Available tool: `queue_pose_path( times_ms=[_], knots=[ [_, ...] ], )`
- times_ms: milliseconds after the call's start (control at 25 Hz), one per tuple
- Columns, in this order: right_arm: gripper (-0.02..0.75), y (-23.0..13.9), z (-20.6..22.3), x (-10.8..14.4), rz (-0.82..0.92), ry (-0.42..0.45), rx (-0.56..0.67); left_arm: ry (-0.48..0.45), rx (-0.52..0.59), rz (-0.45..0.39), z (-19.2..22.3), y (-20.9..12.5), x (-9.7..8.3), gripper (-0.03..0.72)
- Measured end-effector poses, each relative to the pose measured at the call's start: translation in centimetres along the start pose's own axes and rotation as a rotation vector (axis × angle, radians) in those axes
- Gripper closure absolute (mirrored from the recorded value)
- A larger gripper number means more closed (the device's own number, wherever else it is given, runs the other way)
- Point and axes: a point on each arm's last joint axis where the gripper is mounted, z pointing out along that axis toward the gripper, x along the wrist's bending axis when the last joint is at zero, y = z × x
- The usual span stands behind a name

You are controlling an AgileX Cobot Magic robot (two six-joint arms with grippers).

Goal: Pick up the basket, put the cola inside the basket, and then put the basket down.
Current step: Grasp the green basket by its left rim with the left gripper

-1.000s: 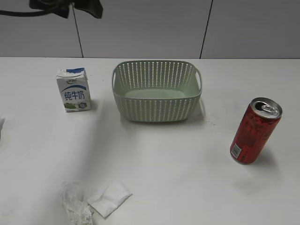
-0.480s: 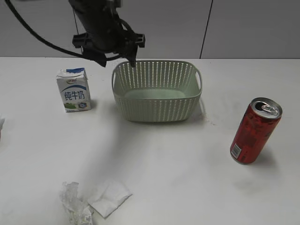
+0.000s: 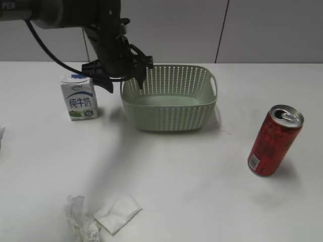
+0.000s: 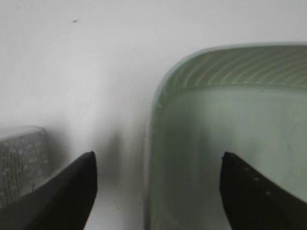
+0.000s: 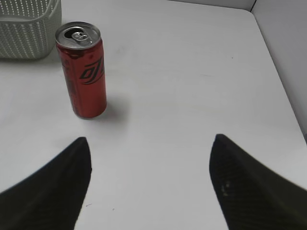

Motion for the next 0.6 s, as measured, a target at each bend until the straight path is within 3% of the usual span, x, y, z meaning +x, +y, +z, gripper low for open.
queue_pose_path(
  times_ms=[360,520,600],
  knots=[
    [0.156,0.0,0.0,0.0,0.000,0.000,0.000,-0.002,0.020,-0.055,2.7,0.0,0.8,0.167],
    [0.155,0.0,0.0,0.0,0.000,-0.001,0.000,0.000,0.026,-0.056,2.9,-0.1,0.9,0.257],
    [0.155,0.0,0.0,0.0,0.000,-0.001,0.000,0.001,0.026,-0.056,2.9,-0.1,0.9,0.344]
  ],
)
